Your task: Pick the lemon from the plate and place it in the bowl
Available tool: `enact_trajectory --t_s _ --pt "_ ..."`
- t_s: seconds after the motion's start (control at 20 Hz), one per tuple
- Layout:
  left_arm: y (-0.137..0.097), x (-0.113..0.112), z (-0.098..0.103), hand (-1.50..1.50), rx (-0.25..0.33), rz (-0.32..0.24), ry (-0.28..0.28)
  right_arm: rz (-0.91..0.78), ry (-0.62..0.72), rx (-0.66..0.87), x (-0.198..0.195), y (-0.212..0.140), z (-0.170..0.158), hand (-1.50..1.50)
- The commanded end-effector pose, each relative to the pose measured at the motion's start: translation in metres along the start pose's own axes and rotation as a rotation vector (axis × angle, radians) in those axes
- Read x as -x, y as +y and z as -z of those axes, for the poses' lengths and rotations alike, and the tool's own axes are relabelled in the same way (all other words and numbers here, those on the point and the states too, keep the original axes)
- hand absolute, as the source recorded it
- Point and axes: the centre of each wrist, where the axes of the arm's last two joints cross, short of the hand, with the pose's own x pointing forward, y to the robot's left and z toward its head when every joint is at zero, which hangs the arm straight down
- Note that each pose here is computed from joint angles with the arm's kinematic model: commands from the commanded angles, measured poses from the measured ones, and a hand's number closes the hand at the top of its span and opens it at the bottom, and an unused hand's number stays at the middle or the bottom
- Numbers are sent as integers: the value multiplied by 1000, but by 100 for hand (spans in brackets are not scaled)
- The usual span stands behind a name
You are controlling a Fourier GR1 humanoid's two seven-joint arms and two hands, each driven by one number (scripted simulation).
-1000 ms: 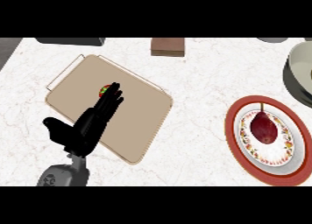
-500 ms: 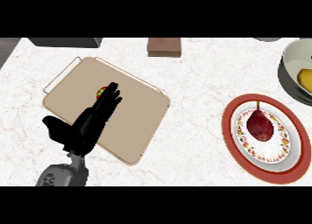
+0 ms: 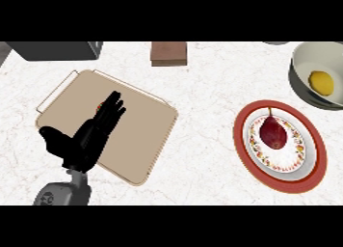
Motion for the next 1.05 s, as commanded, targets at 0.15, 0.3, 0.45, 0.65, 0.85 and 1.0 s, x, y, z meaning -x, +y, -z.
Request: enact_trajectory --t_s 0.15,0.3,0.45,0.65,0.85,1.0 --pt "6 4 -3 0 -56 -12 19 175 -152 -16 13 -12 -43 -150" --pt "25 15 -16 0 -94 -14 21 181 -152 -27 28 -9 -81 -150" --pt "34 10 -20 0 -108 -4 32 169 -166 -73 41 -22 -118 150" --pt "33 11 -23 0 -122 -19 30 133 -145 -97 63 -49 -178 150" --pt "24 14 -24 0 -119 -10 23 122 -89 -140 78 -83 -235 150" --pt "32 7 -25 0 -104 -5 8 116 -30 -259 91 -107 -280 150"
